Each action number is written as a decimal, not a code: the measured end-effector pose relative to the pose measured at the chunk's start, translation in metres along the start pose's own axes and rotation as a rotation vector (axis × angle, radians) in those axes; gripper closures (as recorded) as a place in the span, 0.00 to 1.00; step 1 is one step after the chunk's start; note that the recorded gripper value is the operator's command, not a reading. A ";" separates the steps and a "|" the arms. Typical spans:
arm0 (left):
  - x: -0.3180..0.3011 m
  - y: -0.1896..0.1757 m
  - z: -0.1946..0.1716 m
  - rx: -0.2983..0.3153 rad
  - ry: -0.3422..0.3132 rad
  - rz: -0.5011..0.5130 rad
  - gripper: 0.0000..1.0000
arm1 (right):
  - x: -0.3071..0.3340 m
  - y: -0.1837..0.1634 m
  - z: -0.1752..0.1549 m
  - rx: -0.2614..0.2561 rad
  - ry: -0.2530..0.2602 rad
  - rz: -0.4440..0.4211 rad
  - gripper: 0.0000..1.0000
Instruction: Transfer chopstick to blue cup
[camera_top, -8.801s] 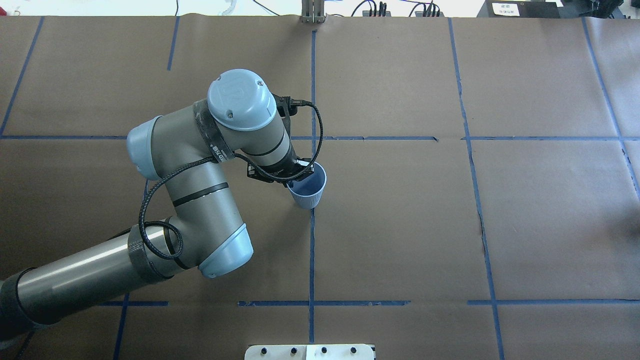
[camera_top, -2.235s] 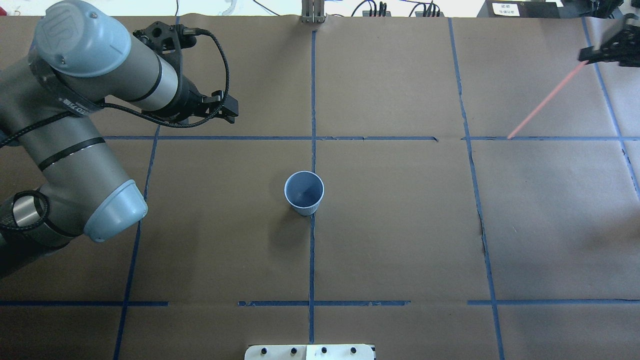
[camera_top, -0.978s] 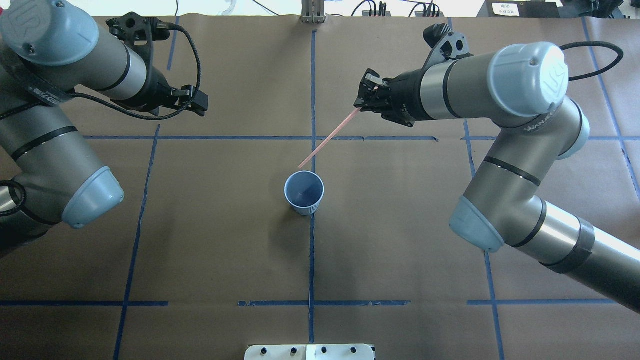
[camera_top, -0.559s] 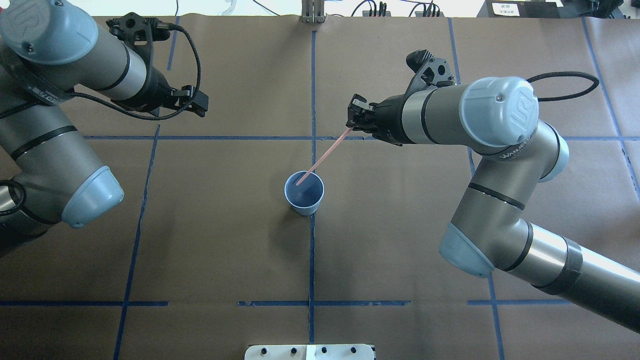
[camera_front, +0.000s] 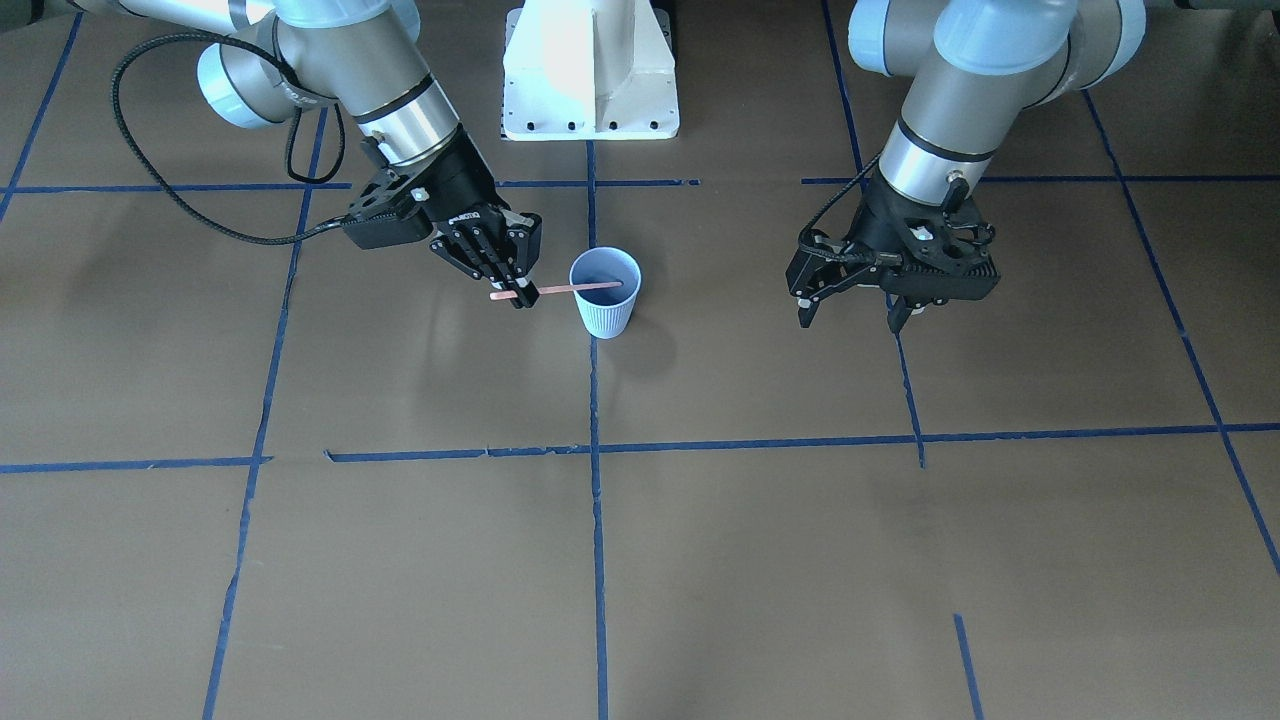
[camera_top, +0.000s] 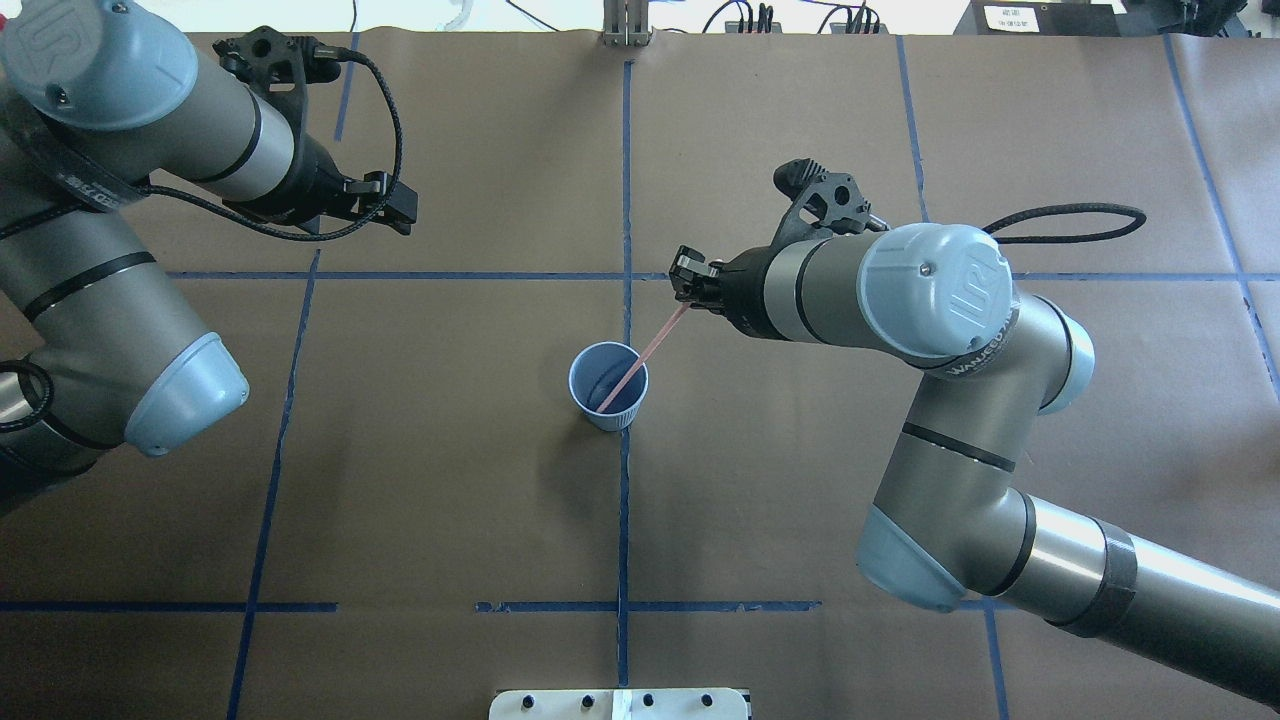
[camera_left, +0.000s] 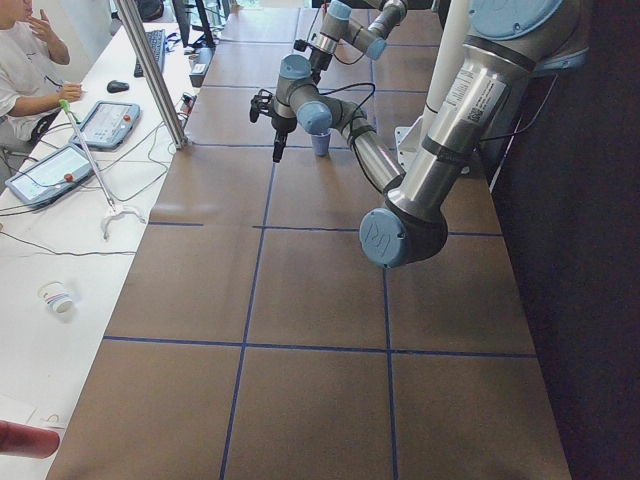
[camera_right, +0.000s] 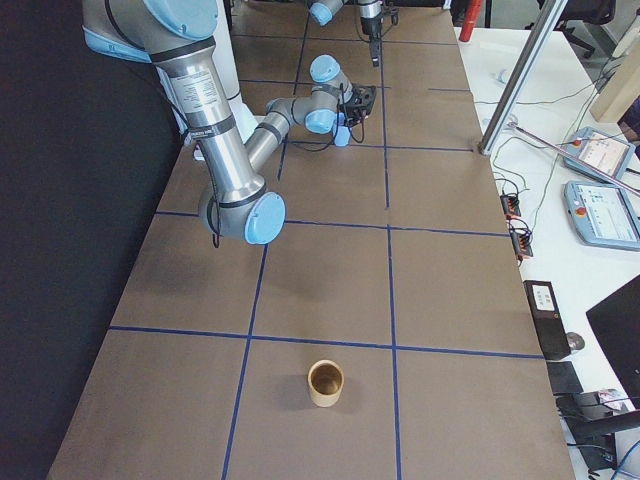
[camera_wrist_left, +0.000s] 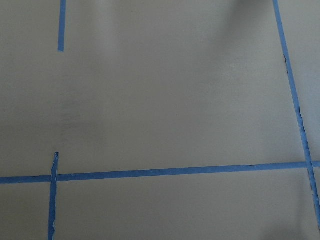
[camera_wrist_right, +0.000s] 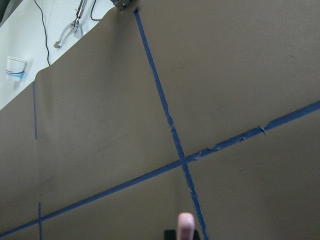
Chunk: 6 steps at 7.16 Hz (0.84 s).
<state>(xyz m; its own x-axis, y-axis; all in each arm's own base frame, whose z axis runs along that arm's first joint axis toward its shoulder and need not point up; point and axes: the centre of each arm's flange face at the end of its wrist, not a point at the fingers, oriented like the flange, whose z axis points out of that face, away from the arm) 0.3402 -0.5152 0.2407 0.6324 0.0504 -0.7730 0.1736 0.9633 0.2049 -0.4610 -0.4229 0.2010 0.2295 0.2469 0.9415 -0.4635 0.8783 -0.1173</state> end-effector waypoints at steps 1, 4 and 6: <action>0.001 0.000 0.000 0.000 0.001 0.000 0.00 | -0.002 0.003 0.000 0.002 -0.002 -0.003 0.00; -0.004 -0.003 -0.003 0.000 0.002 0.013 0.00 | 0.003 -0.003 -0.024 0.009 -0.027 -0.005 0.00; -0.034 -0.009 -0.003 -0.028 -0.016 0.105 0.00 | 0.074 -0.050 -0.043 -0.009 0.073 -0.067 0.00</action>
<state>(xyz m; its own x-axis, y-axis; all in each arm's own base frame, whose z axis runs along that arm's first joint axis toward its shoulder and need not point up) 0.3149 -0.5253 0.2636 0.6579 0.1473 -0.7386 0.0845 0.9600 0.2668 -0.3841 -0.4311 0.2627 0.3215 0.2164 0.9219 -0.4374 0.8974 -0.0581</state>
